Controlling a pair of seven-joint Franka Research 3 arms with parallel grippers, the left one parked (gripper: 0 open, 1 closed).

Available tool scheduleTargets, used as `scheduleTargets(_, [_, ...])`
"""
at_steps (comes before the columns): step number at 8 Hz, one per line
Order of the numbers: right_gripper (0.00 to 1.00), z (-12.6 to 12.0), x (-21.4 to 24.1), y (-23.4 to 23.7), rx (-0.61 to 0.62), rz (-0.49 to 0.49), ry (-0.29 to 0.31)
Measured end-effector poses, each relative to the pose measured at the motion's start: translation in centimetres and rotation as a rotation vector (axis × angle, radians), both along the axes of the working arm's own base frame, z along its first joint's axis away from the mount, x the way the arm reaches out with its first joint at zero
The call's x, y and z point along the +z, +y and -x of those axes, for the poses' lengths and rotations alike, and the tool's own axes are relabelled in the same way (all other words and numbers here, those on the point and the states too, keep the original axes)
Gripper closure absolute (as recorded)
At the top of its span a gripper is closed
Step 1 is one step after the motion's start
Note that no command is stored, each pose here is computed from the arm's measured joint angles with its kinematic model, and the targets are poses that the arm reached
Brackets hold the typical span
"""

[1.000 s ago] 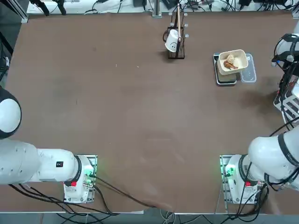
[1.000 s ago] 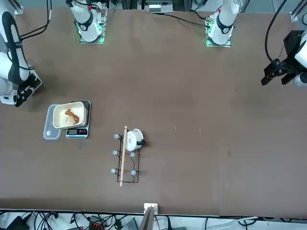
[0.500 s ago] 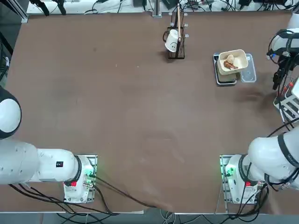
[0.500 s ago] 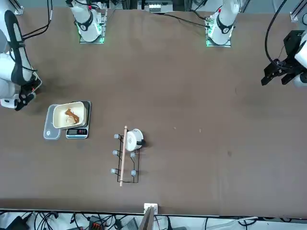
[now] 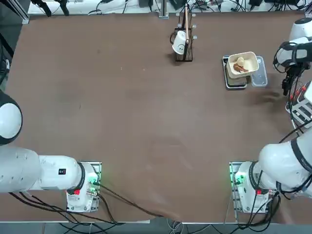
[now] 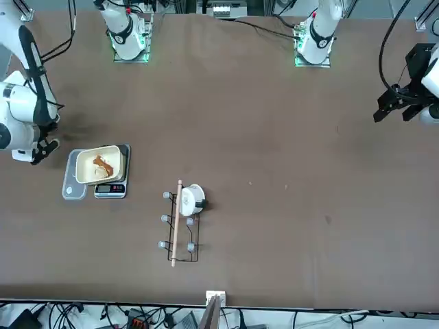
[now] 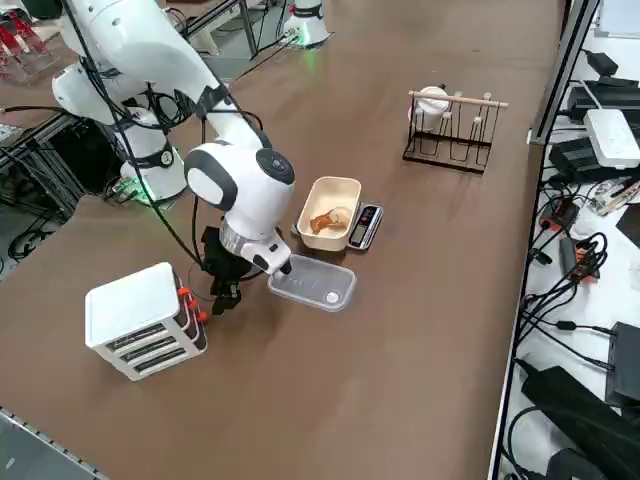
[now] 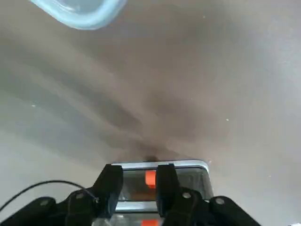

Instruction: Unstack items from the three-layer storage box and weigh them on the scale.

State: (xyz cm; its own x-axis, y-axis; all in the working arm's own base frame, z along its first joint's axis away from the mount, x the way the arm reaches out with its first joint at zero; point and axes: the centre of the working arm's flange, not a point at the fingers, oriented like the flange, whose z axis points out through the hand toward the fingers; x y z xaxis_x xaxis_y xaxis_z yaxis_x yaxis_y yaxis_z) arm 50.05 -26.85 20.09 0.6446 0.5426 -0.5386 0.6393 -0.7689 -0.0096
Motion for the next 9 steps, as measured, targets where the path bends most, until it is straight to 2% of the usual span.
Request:
scheduleTargets(3, [0.53,0.8,-1.0,-1.6,0.000,0.004,-0.015])
scheduleTargets(5, [0.57,1.6,-1.2,-2.6,-0.008,0.010,-0.007])
scheduleTargets(9, [0.60,2.1,-1.7,-2.6,-0.006,0.000,-0.015])
